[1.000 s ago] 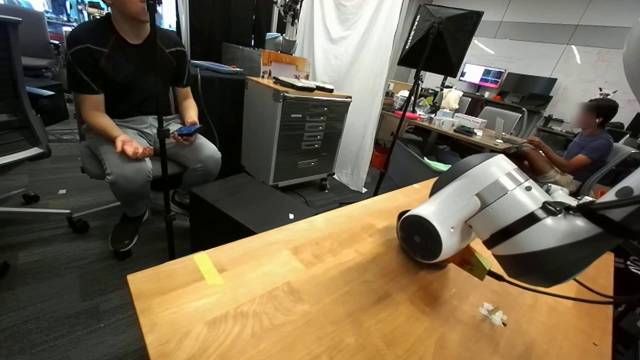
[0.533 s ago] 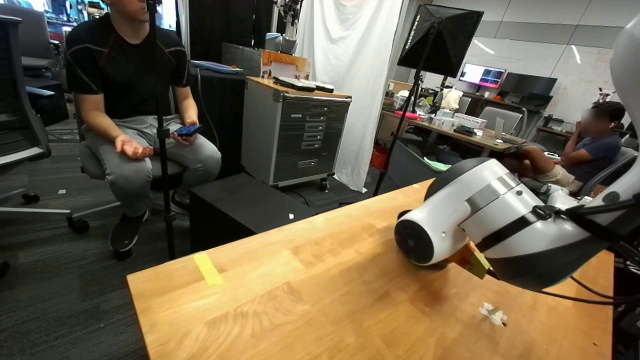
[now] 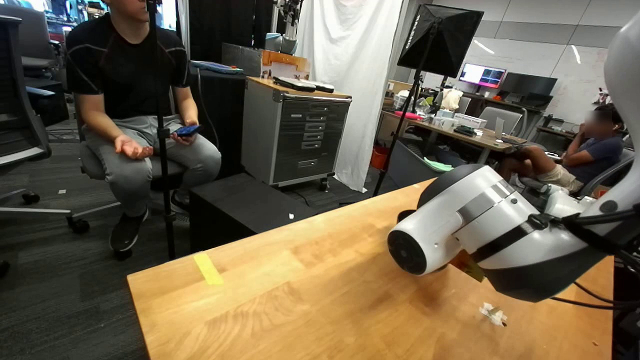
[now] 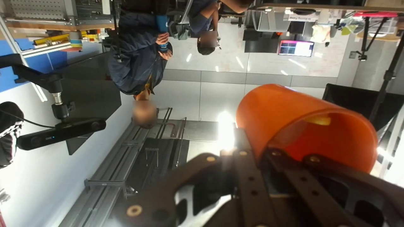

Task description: Pour the contents in the orange cup into the black bowl

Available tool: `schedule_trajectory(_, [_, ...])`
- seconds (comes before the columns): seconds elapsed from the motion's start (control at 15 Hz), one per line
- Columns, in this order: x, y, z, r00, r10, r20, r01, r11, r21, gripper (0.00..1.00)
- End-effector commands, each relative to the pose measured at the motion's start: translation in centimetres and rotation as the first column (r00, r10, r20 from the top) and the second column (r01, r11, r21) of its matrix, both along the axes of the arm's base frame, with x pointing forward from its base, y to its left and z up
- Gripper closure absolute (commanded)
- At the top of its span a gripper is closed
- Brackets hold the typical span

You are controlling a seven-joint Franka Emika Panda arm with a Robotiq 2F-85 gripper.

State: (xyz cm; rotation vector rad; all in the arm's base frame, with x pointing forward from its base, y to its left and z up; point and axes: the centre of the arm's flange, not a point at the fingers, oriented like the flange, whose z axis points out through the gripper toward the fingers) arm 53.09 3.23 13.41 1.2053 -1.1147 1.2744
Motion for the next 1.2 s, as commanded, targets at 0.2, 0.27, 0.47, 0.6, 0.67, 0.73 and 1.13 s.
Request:
schedule_trajectory(0.2, [0.09,0.69,0.87,1.000,-0.015,0.023,0.016,0.999,-0.047,0.99])
schedule_trajectory(0.27, [0.15,0.62,0.86,1.000,-0.019,0.023,0.020,0.998,-0.052,0.99])
schedule_trajectory(0.47, [0.33,0.51,0.82,0.999,-0.034,0.028,0.036,0.997,-0.072,0.99])
schedule_trajectory(0.6, [0.39,0.60,0.80,0.998,-0.041,0.037,0.045,0.995,-0.092,0.99])
schedule_trajectory(0.67, [0.40,0.69,0.78,0.998,-0.043,0.042,0.047,0.994,-0.100,0.99])
schedule_trajectory(0.73, [0.42,0.77,0.73,0.998,-0.046,0.047,0.051,0.993,-0.108,0.99])
schedule_trajectory(1.13, [0.31,1.39,0.29,0.997,-0.050,0.053,0.058,0.988,-0.146,0.99])
